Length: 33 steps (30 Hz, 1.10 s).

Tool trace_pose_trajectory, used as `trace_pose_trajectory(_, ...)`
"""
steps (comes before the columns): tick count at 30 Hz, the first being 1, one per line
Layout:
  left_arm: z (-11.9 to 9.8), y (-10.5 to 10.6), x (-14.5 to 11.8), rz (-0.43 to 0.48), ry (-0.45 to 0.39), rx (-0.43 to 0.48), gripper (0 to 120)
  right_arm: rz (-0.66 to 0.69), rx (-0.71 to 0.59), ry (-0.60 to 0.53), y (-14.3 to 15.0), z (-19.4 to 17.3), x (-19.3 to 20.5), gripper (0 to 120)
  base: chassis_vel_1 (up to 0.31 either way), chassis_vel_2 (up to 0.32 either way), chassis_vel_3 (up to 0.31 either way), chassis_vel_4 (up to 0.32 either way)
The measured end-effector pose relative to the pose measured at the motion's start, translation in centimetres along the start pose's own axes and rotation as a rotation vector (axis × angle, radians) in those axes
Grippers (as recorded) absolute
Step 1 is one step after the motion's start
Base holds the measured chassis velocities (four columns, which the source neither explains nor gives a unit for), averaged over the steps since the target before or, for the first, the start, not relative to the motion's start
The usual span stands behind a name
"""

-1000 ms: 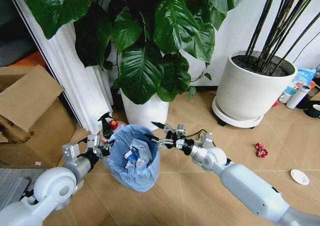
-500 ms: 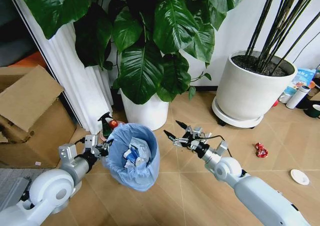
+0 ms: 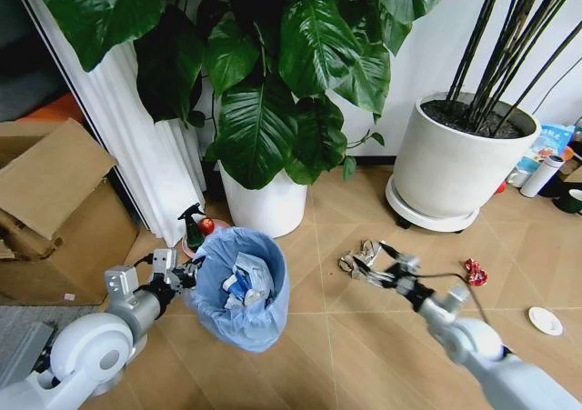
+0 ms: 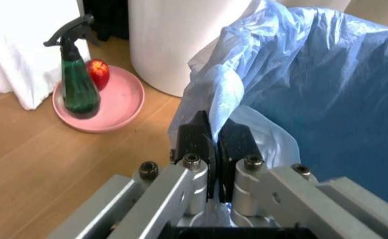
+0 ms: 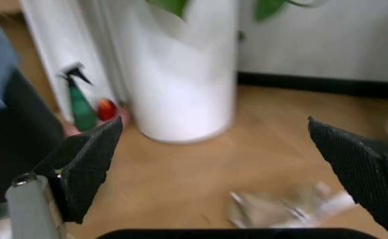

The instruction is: Pick up the trash bin and place the garbage on the floor into it.

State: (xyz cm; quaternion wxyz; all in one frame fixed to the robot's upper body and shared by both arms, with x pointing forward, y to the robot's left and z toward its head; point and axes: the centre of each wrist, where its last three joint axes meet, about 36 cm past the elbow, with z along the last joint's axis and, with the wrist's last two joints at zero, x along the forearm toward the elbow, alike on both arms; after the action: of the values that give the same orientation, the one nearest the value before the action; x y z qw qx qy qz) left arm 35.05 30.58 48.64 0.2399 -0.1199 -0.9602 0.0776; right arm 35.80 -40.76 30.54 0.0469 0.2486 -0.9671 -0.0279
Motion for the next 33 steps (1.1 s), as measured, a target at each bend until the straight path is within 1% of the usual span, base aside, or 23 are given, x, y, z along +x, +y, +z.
trace_pose_trajectory(1, 0.0, 0.0, 0.0, 0.000, 0.000, 0.000, 0, 0.000, 0.000, 0.000, 0.0, 0.0, 0.0, 100, 0.000, 0.000, 0.000, 0.000)
trace_pose_trajectory(4, -0.1, 0.0, 0.0, 0.000, -0.003, 0.000, 0, 0.069, 0.010, 0.017, -0.8, 0.6, 2.4, 100, 0.000, 0.000, 0.000, 0.000)
trace_pose_trajectory(6, -0.1, 0.0, 0.0, 0.001, -0.004, 0.000, 0, 0.074, 0.012, 0.017, -0.9, 0.6, 2.6, 100, 0.000, 0.000, 0.000, 0.000)
trace_pose_trajectory(9, 0.0, -0.1, -0.1, 0.001, -0.005, 0.003, 0, 0.173, 0.014, 0.036, -1.4, 1.0, 4.9, 100, 0.000, 0.000, 0.000, 0.000)
trace_pose_trajectory(10, 0.0, -0.1, -0.1, 0.001, -0.005, 0.003, 0, 0.173, 0.014, 0.036, -1.4, 1.0, 4.9, 100, 0.000, 0.000, 0.000, 0.000)
trace_pose_trajectory(13, 0.1, -0.1, 0.0, -0.002, -0.005, 0.005, 0, 0.272, 0.006, 0.066, -1.0, 1.1, 6.6, 100, 0.000, 0.000, 0.000, 0.000)
trace_pose_trajectory(14, 0.1, -0.1, 0.0, -0.002, -0.005, 0.005, 0, 0.272, 0.006, 0.066, -1.0, 1.1, 6.6, 100, 0.000, 0.000, 0.000, 0.000)
trace_pose_trajectory(17, 0.1, 0.0, 0.1, -0.006, -0.007, 0.007, 0, 0.349, -0.017, 0.087, -0.7, 1.6, 7.8, 100, 0.000, 0.000, 0.000, 0.000)
trace_pose_trajectory(18, 0.1, 0.0, 0.1, -0.006, -0.007, 0.007, 0, 0.349, -0.017, 0.087, -0.7, 1.6, 7.8, 100, 0.000, 0.000, 0.000, 0.000)
trace_pose_trajectory(22, -0.1, 0.0, 0.1, -0.006, -0.015, 0.008, 0, 0.577, -0.143, 0.107, -0.5, 3.0, 10.2, 100, 0.000, 0.000, 0.000, 0.000)
trace_pose_trajectory(23, -0.1, 0.0, 0.1, -0.006, -0.015, 0.008, 0, 0.577, -0.143, 0.107, -0.5, 3.0, 10.2, 100, 0.000, 0.000, 0.000, 0.000)
trace_pose_trajectory(25, 0.0, -0.1, 0.0, -0.004, -0.018, 0.011, 0, 0.696, -0.218, 0.113, -0.4, 3.8, 11.1, 100, 0.000, 0.000, 0.000, 0.000)
trace_pose_trajectory(26, 0.0, -0.1, 0.0, -0.004, -0.018, 0.011, 0, 0.696, -0.218, 0.113, -0.4, 3.8, 11.1, 100, 0.000, 0.000, 0.000, 0.000)
trace_pose_trajectory(29, 0.1, 0.0, -0.1, -0.005, -0.016, 0.014, 0, 0.858, -0.389, 0.110, 0.2, 5.2, 12.0, 100, 0.000, 0.000, 0.000, 0.000)
trace_pose_trajectory(30, 0.1, 0.0, -0.2, -0.006, -0.016, 0.014, 0, 0.889, -0.433, 0.112, 0.6, 5.5, 12.0, 100, 0.000, 0.000, 0.000, 0.000)
trace_pose_trajectory(31, 0.1, 0.0, -0.2, -0.006, -0.016, 0.014, 0, 0.889, -0.433, 0.112, 0.6, 5.5, 12.0, 100, 0.000, 0.000, 0.000, 0.000)
trace_pose_trajectory(33, 0.1, 0.0, -0.3, -0.004, -0.018, 0.014, 0, 0.935, -0.507, 0.111, 1.2, 6.3, 11.8, 100, 0.000, 0.000, 0.000, 0.000)
